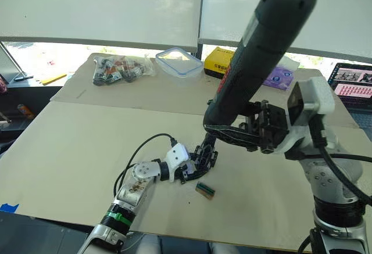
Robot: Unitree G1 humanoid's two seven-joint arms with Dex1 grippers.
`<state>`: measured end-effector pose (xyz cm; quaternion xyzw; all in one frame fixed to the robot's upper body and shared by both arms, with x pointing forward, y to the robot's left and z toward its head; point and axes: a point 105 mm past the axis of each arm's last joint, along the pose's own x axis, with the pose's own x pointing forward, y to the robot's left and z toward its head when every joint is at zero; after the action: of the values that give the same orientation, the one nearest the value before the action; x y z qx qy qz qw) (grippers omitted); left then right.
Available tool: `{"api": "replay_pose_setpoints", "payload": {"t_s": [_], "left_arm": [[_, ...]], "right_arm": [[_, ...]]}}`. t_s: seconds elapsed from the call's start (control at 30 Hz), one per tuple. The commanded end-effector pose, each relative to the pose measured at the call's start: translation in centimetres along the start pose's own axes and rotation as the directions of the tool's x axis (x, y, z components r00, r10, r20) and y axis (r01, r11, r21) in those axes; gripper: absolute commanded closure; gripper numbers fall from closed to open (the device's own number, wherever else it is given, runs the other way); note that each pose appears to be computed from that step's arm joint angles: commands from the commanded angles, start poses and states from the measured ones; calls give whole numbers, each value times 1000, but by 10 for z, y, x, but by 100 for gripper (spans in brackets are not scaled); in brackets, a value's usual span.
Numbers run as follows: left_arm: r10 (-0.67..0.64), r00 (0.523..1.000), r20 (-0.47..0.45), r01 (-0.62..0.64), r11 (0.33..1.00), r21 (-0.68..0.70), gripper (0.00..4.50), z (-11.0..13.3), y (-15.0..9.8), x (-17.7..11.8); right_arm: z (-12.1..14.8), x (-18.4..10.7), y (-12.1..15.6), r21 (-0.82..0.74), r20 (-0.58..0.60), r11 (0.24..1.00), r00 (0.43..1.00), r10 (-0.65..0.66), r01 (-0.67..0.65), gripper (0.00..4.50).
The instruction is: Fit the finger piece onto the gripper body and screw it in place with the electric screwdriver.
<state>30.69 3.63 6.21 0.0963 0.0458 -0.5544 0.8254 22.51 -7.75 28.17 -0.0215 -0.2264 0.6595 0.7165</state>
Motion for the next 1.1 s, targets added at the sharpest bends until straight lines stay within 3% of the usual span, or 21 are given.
{"api": "replay_pose_setpoints", "payload": {"t_s": [0.03,0.17,0.23,0.3,0.37,0.43,0.5,0.57,0.7,0.77,0.87,0.97,1.1], "left_arm": [[5,998,-61,-9,999,-54,3,-22,-5,-4],[27,998,-49,-27,1000,6,3,-17,0,-22],[65,997,-33,-65,998,8,3,-12,8,-48],[84,996,-19,-84,996,3,3,-7,12,-75],[103,992,74,-102,995,-14,3,8,15,-107],[80,991,106,-79,997,-18,3,17,12,-135],[81,995,66,-79,996,-29,3,15,13,-157],[85,996,36,-84,996,-20,3,14,14,-169],[91,996,22,-91,996,-1,3,23,17,-191],[52,998,26,-52,999,-4,3,26,11,-192],[-36,999,7,37,999,-15,3,28,-3,-192],[-45,999,12,45,999,11,3,30,-5,-191],[-26,999,21,26,999,32,3,28,-4,-192]], "right_arm": [[26,2,12,-53,49,997,997,57,-54,259],[47,1,12,-55,33,997,998,47,-45,259],[45,-26,-4,-15,-111,999,993,-38,37,259],[39,-57,-15,42,-289,991,951,-108,125,259],[27,-94,-26,75,-475,966,861,-182,246,259],[17,-128,-30,110,-616,931,759,-210,347,259],[4,-156,-34,136,-722,872,650,-237,470,259],[-4,-173,-34,150,-780,830,580,-236,538,259],[-47,-231,-24,73,-957,683,244,-159,727,259],[-60,-251,-22,20,-982,636,134,-133,771,259],[-75,-266,-23,2,-992,585,73,-99,811,259],[-82,-276,-24,-40,-998,579,0,-69,814,259],[-92,-284,-24,-49,-999,575,-37,-33,817,259]]}}
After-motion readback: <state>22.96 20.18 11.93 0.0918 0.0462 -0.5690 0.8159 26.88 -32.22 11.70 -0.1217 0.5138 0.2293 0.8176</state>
